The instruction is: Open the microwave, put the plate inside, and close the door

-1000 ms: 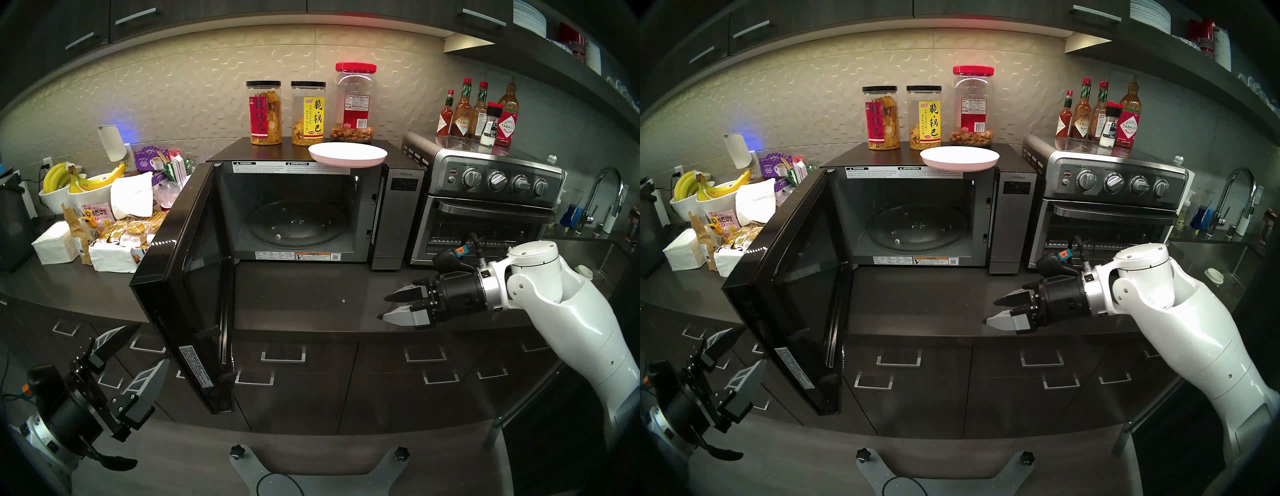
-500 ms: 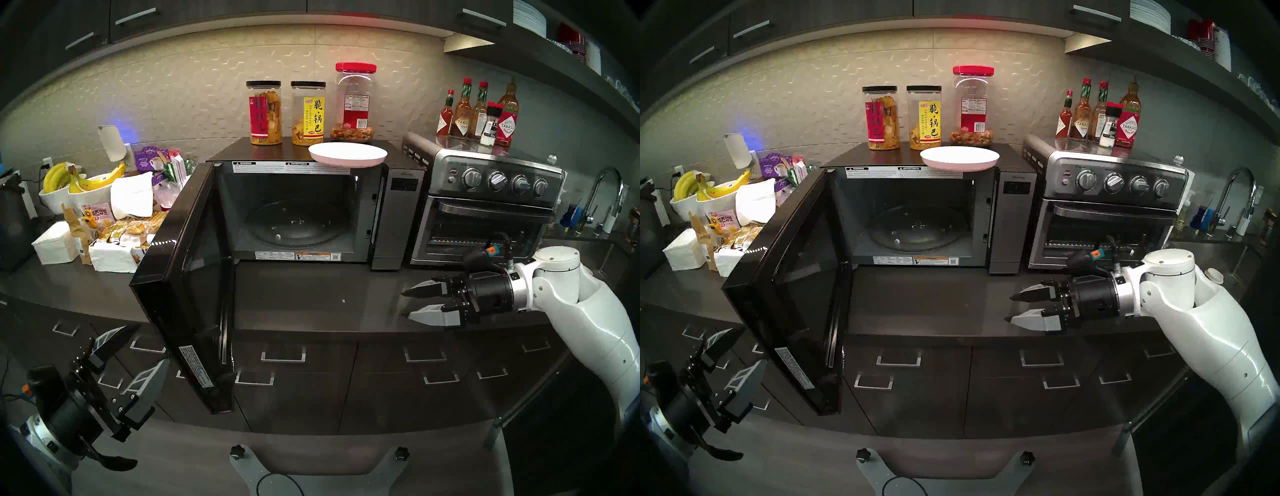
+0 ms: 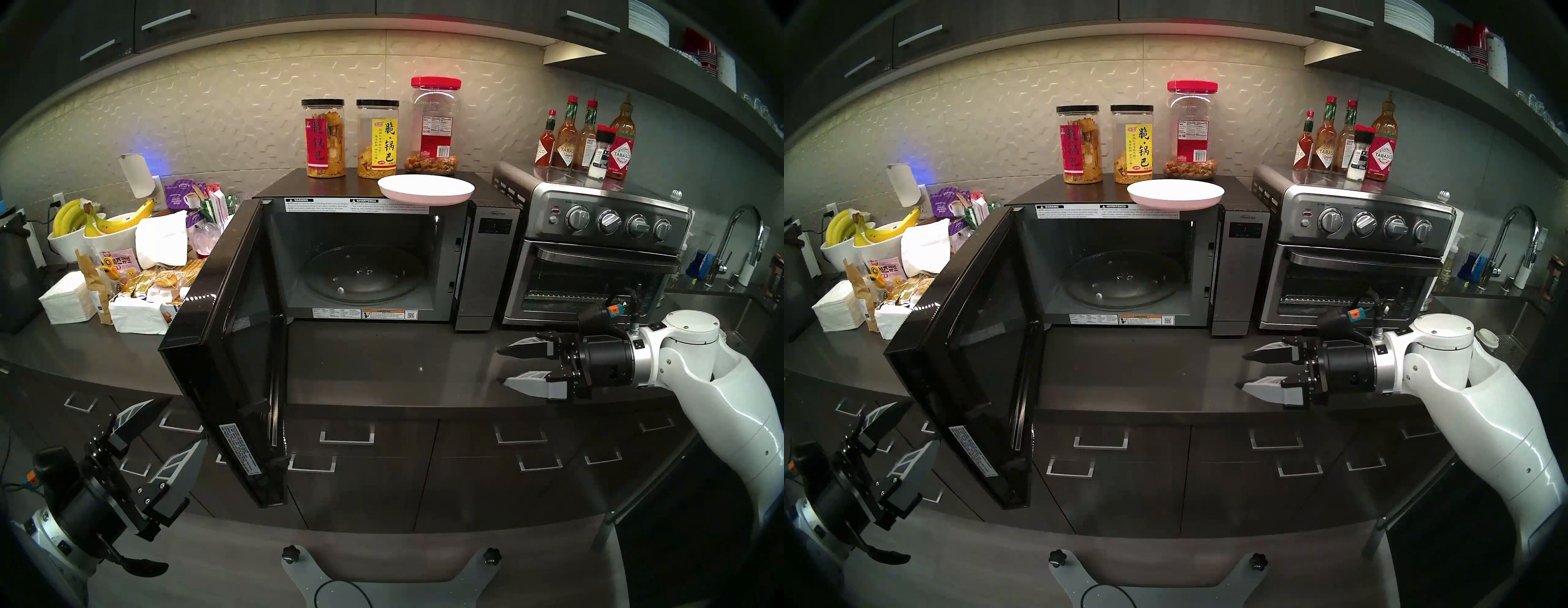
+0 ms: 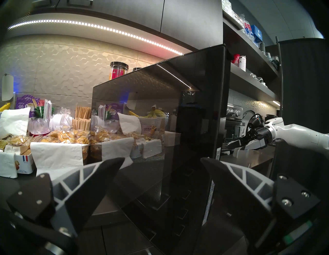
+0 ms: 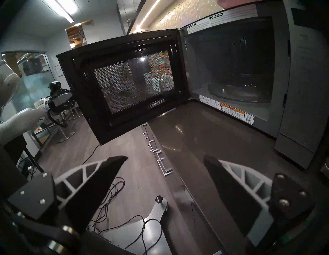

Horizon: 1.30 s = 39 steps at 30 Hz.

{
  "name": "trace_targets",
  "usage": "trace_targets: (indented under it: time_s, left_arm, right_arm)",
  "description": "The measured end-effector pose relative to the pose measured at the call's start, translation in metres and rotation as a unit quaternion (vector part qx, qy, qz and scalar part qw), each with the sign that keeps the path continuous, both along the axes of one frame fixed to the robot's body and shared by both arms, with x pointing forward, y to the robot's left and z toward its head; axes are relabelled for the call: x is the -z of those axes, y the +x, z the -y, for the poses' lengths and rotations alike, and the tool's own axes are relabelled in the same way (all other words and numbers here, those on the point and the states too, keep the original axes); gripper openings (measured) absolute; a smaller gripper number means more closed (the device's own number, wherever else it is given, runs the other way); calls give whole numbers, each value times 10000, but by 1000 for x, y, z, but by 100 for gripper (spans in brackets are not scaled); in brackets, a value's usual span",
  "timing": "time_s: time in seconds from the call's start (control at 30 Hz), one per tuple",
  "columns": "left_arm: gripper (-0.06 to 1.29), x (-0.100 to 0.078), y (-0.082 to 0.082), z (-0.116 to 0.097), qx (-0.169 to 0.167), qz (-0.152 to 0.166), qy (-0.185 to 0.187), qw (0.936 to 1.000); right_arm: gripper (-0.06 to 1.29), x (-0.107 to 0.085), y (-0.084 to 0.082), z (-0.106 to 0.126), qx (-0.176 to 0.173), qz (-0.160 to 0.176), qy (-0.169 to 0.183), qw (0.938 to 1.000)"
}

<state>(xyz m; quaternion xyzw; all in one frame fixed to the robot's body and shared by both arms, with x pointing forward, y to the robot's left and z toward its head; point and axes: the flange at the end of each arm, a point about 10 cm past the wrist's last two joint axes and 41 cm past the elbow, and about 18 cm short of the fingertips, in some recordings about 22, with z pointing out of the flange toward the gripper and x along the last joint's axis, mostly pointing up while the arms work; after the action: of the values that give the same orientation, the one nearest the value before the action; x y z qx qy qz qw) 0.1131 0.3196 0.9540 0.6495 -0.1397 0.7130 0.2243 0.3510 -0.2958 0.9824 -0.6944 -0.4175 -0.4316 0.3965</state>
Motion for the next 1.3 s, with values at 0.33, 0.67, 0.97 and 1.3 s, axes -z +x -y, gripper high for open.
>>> trace_targets:
  time_s: [0.33,0.67,0.97,1.3]
  left_arm:
    - [127,0,0,0,-3,1,-2,10000]
    - [127,0,0,0,-4,0,-3,10000]
    - [127,0,0,0,-4,-1,-3,10000]
    - [127,0,0,0,-3,0,-4,10000]
  right_arm:
    - [122,1,-3,3,60,43,18,10000]
    - [122,2,-6,3,68,49,35,10000]
    - [122,1,-7,4,75,71,48,9999]
    - [122,-1,-7,4,82,99,60,9999]
